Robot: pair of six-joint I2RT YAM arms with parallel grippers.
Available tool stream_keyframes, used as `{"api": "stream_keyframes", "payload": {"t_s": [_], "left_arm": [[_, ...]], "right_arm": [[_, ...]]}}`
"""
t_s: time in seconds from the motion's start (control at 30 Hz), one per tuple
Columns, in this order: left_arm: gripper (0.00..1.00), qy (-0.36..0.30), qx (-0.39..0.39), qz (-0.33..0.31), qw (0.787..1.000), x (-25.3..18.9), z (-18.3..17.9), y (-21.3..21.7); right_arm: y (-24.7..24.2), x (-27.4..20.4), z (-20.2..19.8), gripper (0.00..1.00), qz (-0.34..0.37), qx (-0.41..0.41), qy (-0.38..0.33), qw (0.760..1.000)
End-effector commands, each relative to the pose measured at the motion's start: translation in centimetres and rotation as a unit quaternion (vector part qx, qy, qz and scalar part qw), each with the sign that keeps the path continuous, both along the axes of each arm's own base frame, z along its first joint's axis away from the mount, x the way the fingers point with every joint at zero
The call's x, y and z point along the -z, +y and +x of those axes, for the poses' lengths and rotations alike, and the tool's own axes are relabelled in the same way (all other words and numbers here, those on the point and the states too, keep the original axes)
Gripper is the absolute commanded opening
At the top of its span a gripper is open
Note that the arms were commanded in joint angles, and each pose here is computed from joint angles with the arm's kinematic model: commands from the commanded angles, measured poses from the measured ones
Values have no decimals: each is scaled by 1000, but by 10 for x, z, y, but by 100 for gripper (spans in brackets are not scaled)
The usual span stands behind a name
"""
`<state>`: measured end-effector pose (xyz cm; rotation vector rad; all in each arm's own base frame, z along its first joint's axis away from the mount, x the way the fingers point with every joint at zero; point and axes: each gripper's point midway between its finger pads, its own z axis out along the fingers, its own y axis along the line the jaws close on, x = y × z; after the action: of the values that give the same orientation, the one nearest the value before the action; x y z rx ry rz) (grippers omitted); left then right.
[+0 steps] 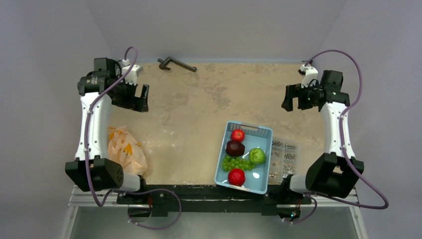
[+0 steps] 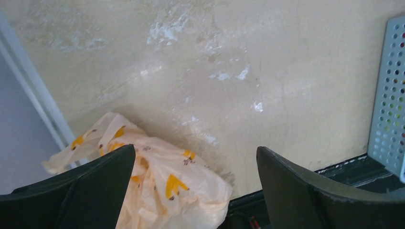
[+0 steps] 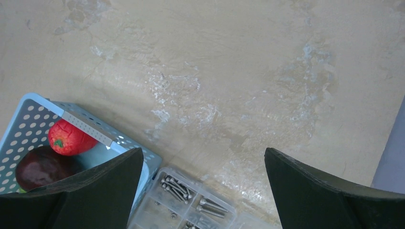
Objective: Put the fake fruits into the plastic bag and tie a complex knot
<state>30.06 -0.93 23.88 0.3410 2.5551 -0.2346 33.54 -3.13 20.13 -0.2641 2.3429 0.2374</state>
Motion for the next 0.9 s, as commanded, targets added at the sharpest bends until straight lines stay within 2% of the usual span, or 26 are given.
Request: {"api": "stream_keyframes", "payload": {"t_s": [0.0,0.1,0.33,0.43,0.57,0.7,0.8,0.87], "left_arm": [[100,-15,39,50,998,-26,-36,42],[100,31,51,92,994,-15,-68,75],[100,136,49,129,981,30,-138,126],[100,170,43,153,973,58,-152,145],[100,192,61,169,965,107,-152,157],[100,241,77,147,956,162,-158,160],[99,263,73,120,954,186,-159,154],[86,268,79,71,958,188,-158,134]], "right_arm": [[6,-20,11,99,10,-27,-19,999],[8,-21,14,99,14,-32,-23,999],[28,-24,17,99,13,-56,-39,998],[41,-17,11,99,38,-98,-8,994],[55,-20,9,99,75,-138,7,988],[58,-35,11,99,76,-147,-16,986],[61,-43,9,99,69,-157,-23,985],[64,-46,7,99,66,-163,-27,984]]}}
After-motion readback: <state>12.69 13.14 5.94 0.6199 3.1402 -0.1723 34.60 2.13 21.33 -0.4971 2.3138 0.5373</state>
